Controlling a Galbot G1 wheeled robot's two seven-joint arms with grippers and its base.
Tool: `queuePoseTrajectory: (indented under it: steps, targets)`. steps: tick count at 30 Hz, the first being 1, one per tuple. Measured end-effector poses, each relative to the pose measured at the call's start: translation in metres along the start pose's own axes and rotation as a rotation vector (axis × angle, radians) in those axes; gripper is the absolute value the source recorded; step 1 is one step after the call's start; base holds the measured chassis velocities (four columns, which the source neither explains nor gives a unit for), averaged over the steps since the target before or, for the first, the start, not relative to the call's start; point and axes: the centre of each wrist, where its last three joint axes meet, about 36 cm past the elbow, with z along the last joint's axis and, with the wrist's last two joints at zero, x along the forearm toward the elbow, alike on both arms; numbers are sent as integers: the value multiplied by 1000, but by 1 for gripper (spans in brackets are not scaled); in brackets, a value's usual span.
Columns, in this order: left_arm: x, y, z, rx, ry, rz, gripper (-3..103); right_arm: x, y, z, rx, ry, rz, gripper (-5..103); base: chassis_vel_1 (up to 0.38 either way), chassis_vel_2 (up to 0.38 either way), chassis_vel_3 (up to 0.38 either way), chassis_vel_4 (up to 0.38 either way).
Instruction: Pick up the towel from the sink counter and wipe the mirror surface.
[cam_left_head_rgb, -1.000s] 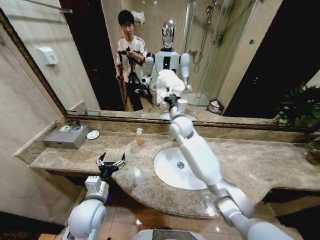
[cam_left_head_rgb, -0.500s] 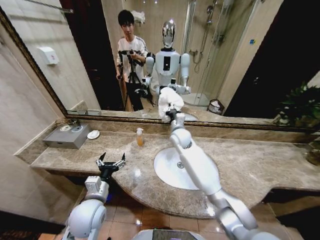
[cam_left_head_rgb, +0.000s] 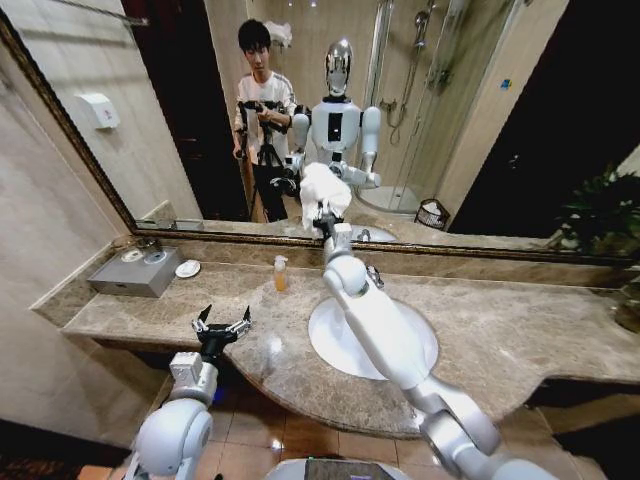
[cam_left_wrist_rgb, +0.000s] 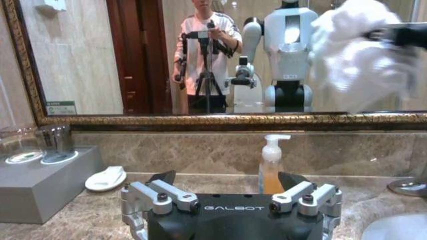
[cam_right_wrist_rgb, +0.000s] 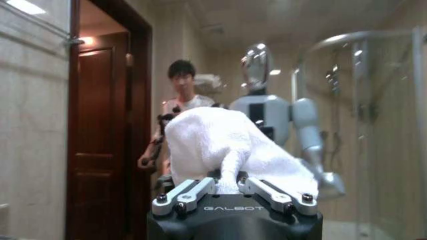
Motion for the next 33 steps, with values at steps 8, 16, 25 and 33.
queuePoseTrajectory:
  steps: [8, 16, 25, 33]
  targets:
    - [0, 0, 0, 0, 0, 0, 100, 105, -49, -1, 53, 50, 4, 8, 0, 0, 0, 0]
    - [0, 0, 0, 0, 0, 0, 100, 195, -83, 28, 123, 229, 35, 8, 0, 0, 0, 0]
    - [0, 0, 0, 0, 0, 0, 100, 250, -85, 50, 103, 304, 111, 8, 0, 0, 0, 0]
    - [0, 0, 0, 0, 0, 0, 100, 252, -88, 56, 100, 300, 116, 8, 0, 0, 0, 0]
